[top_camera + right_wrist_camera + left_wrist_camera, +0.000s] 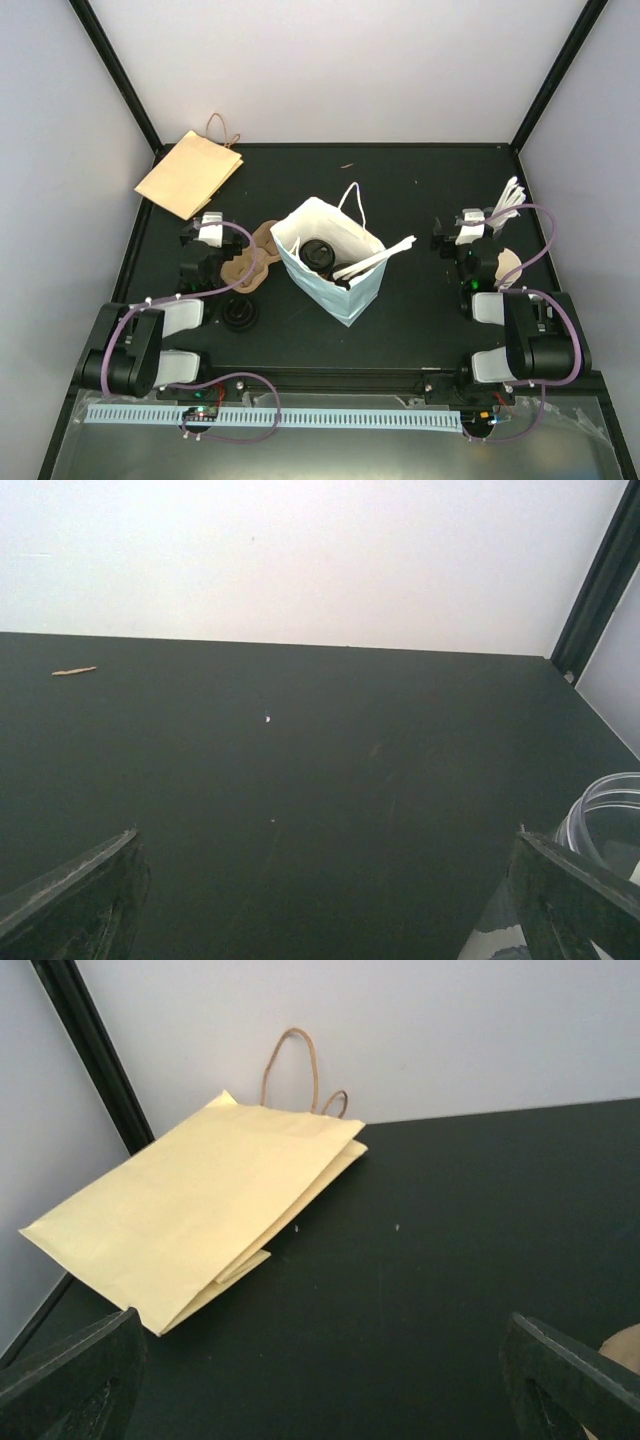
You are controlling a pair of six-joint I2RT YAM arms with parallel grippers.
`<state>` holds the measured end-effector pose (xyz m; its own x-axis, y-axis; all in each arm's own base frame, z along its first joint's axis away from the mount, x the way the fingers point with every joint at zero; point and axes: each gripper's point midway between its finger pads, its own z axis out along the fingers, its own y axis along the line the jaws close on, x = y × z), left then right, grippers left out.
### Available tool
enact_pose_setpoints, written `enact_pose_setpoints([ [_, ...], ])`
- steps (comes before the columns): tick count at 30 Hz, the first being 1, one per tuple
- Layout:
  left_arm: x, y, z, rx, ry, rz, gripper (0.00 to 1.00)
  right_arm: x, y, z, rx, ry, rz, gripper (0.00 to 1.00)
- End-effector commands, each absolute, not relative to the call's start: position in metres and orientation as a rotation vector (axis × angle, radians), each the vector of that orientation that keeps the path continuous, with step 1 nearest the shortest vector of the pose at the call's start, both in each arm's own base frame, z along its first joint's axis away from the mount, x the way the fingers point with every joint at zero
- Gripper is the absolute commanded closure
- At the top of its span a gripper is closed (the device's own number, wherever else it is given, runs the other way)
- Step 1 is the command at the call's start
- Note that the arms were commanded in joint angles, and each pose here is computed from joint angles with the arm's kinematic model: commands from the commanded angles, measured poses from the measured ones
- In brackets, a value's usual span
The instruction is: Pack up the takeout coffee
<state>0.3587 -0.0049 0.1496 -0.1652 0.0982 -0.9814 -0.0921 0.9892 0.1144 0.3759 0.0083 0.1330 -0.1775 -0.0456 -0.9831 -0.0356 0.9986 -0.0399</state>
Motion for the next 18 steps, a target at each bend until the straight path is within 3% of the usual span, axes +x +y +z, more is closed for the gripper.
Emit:
enact_pose_setpoints([
  [1, 0.370, -0.009, 0.164, 0.046, 1.644, 0.145, 0.01, 0.381, 0.000, 0.156, -0.013, 1.665, -0.029, 0.00],
  [18, 0.383, -0.003, 0.152, 0.034, 1.706, 0.079, 0.01, 0.381, 0.001, 0.154, -0.015, 1.676, -0.029, 0.00],
])
